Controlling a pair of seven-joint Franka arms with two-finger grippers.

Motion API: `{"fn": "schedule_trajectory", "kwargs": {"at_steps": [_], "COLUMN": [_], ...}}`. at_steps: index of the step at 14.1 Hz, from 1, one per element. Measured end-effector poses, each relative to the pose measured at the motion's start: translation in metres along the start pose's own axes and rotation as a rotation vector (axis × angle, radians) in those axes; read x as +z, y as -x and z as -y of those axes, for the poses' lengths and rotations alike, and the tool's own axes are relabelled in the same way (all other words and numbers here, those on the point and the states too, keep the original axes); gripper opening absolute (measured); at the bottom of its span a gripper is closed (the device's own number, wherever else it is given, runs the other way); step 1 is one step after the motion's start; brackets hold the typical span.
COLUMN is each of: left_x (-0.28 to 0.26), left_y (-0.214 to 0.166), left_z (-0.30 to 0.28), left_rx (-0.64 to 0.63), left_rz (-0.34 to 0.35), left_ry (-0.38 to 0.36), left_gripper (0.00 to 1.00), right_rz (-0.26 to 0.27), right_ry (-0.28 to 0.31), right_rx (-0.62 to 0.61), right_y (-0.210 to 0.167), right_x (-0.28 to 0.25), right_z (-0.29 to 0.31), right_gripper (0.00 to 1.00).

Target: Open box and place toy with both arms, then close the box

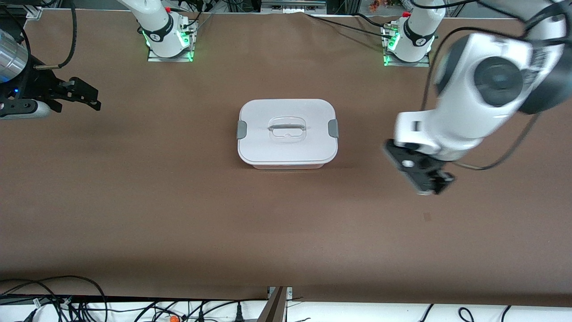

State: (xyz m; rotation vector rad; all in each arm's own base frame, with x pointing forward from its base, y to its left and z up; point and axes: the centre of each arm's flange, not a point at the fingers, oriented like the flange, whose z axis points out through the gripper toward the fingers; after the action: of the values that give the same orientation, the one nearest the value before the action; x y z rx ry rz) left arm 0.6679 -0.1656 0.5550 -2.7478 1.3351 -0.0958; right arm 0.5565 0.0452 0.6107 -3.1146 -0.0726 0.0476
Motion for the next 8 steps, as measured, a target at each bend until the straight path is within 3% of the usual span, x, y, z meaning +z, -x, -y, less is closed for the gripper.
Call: {"fn": "schedule_trajectory", "kwargs": {"at_steps": [4, 8], "left_x": [-0.034, -0.054], "left_y": [0.078, 0.139], "left_z": [0.063, 0.098], "left_rx": [-0.168, -0.428], "left_rz": [-0.019, -0.032], "left_ry": [-0.039, -0.053], "left_gripper": [1.00, 1.00], "right_rz": [0.000, 0.000], "right_ry": [0.000, 0.000], "right_rx": [0.000, 0.000], "right_y": [0.000, 0.000], "right_x": [0.000, 0.000], "right_z": [0.000, 0.000], "right_gripper": [1.00, 1.00]}}
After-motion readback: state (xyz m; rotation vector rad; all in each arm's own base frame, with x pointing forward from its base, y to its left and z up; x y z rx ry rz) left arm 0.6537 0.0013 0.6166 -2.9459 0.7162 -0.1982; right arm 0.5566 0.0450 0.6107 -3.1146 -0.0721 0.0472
